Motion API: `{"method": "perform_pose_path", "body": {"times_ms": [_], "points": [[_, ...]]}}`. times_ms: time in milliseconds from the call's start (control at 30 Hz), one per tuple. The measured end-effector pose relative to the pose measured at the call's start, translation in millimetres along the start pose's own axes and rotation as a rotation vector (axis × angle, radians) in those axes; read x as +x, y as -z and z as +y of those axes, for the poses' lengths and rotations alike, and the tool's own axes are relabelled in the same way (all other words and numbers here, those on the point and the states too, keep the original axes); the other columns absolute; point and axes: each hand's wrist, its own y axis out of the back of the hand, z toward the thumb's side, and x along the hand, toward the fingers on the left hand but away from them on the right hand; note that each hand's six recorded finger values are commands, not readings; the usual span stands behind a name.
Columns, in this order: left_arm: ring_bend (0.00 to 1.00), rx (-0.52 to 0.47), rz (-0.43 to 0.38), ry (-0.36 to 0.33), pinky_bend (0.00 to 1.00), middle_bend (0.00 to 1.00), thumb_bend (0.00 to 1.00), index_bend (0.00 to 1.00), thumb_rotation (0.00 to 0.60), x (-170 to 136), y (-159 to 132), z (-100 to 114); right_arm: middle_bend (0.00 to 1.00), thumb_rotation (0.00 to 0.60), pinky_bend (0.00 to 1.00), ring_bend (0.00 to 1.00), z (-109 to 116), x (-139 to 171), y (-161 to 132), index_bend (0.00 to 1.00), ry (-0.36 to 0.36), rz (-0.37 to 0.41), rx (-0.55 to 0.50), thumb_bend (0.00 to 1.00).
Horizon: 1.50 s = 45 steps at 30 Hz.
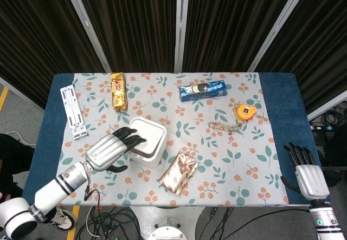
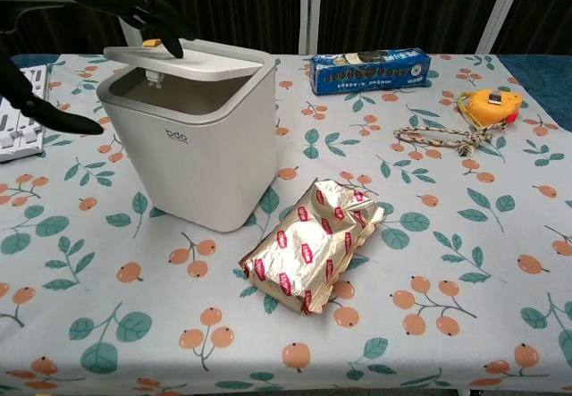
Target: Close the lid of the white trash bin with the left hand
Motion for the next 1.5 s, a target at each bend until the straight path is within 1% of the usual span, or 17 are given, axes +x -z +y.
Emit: {"method": "perform_pose_path", "body": {"times_ms": [167, 367, 667, 900, 1067, 1233, 1333, 1500], "points": [[0.07, -0.013, 0.006, -0.007, 0.13, 0.19, 0.21, 0.14, 0.599, -3, 2, -5, 0.0, 0.6, 0.0, 0.0, 0, 0, 0, 0.0, -0.003, -0.003, -0.002, 0.18], [0.07, -0.028, 0.012, -0.002, 0.13, 0.19, 0.21, 0.14, 0.599, -7, 4, -15, 0.0, 0.6, 0.0, 0.0, -3, -1, -1, 0.0, -0.016, -0.004, -0.002, 0.18], [0.07, -0.049, 0.012, 0.005, 0.13, 0.19, 0.21, 0.14, 0.599, -10, 2, -29, 0.0, 0.6, 0.0, 0.0, -3, 0, 0, 0.0, -0.017, -0.006, -0.011, 0.18], [0.07, -0.068, 0.021, -0.005, 0.13, 0.19, 0.21, 0.14, 0.6, -12, 2, -40, 0.0, 0.6, 0.0, 0.0, -4, 0, 1, 0.0, -0.021, -0.007, -0.01, 0.18], [0.07, -0.07, 0.03, -0.015, 0.13, 0.19, 0.21, 0.14, 0.6, -14, 4, -44, 0.0, 0.6, 0.0, 0.0, -5, 0, 0, 0.0, -0.028, -0.004, -0.015, 0.18], [0.07, -0.069, 0.033, -0.039, 0.13, 0.19, 0.21, 0.14, 0.6, -14, 5, -38, 0.0, 0.6, 0.0, 0.0, -5, 0, 0, 0.0, -0.026, -0.004, -0.015, 0.18], [0.07, -0.065, 0.034, -0.073, 0.13, 0.19, 0.21, 0.14, 0.6, -15, 5, -31, 0.0, 0.6, 0.0, 0.0, -5, 0, 1, 0.0, -0.025, -0.007, -0.015, 0.18], [0.07, -0.059, 0.041, -0.151, 0.13, 0.19, 0.21, 0.14, 0.6, -20, 7, -11, 0.0, 0.6, 0.0, 0.0, -3, 0, 1, 0.0, -0.019, -0.006, -0.017, 0.18]]}}
